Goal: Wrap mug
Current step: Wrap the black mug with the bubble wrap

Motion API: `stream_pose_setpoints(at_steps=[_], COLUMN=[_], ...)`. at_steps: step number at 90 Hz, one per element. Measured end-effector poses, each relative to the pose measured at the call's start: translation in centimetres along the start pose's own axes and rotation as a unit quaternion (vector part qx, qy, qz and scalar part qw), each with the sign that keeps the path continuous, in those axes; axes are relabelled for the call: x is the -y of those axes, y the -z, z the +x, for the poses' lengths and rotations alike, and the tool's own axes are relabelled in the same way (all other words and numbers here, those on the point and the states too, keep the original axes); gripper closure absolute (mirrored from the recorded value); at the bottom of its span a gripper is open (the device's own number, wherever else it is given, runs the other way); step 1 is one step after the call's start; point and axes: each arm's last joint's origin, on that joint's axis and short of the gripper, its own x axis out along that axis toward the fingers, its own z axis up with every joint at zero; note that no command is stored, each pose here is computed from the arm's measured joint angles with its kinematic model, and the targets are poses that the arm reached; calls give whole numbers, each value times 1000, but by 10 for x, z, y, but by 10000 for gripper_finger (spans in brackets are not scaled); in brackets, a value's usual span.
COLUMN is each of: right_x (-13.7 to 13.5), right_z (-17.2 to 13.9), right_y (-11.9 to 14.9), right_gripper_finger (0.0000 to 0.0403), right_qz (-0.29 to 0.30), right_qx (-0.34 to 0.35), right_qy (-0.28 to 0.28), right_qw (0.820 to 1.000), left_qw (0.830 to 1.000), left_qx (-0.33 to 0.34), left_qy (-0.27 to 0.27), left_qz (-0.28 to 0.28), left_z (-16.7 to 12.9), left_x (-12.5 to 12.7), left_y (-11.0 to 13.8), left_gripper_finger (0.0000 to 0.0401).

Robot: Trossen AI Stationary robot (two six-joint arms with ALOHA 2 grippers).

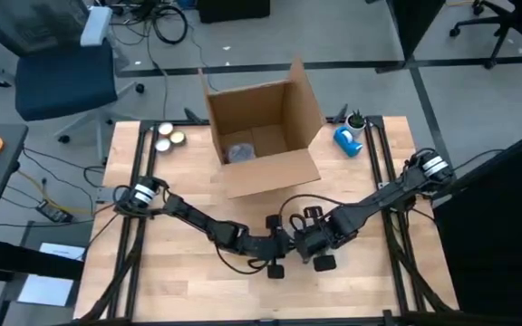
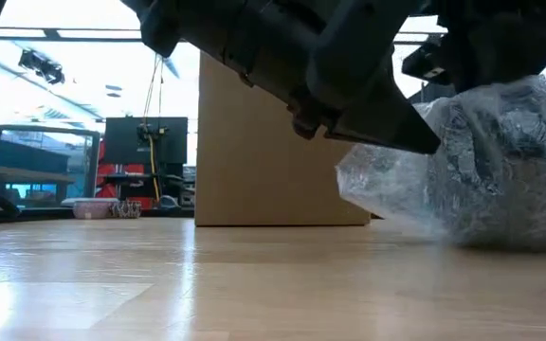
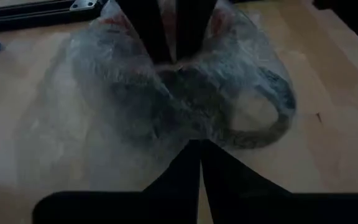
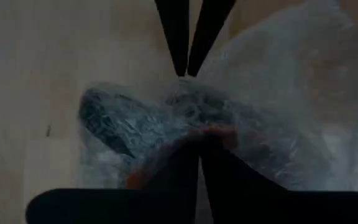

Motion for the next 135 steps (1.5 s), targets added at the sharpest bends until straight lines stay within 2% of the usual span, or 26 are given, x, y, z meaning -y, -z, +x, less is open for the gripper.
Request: stream_pose_setpoints(at_steps=[14, 25, 34, 51, 76, 90, 98, 119, 135], right_x=[1, 5, 7, 5, 0, 1, -1, -17, -29], right_z=[-20, -48, -52, -35, 17, 21, 10, -53, -76], right_y=[-3, -2, -1, 0, 16, 23, 20, 10, 3], right_gripper_finger=[403, 403, 403, 403, 402, 402, 402, 402, 401], right_qz=[-4, -4, 2, 15, 22, 33, 28, -4, 37], right_qx=[-17, -25, -18, -27, -29, -52, -65, -62, -27], right_qy=[5, 41, 63, 66, -3, -12, -9, 14, -5], right_qw=[1000, 999, 998, 997, 999, 998, 997, 998, 999], left_qw=[1000, 1000, 1000, 1000, 1000, 1000, 1000, 1000, 1000], left_qx=[0, 0, 0, 0, 0, 1, 3, 3, 2], left_qy=[0, 0, 0, 0, 1, 2, 2, 2, 2], left_qz=[0, 0, 0, 0, 0, 0, -1, -1, 0], left_z=[0, 0, 0, 0, 0, -1, -1, -1, -1], left_x=[0, 0, 0, 0, 1, 2, 2, 2, 2], left_y=[0, 0, 0, 0, 0, 0, 0, 0, 0], left_gripper_finger=[401, 401, 401, 401, 401, 401, 401, 401, 401])
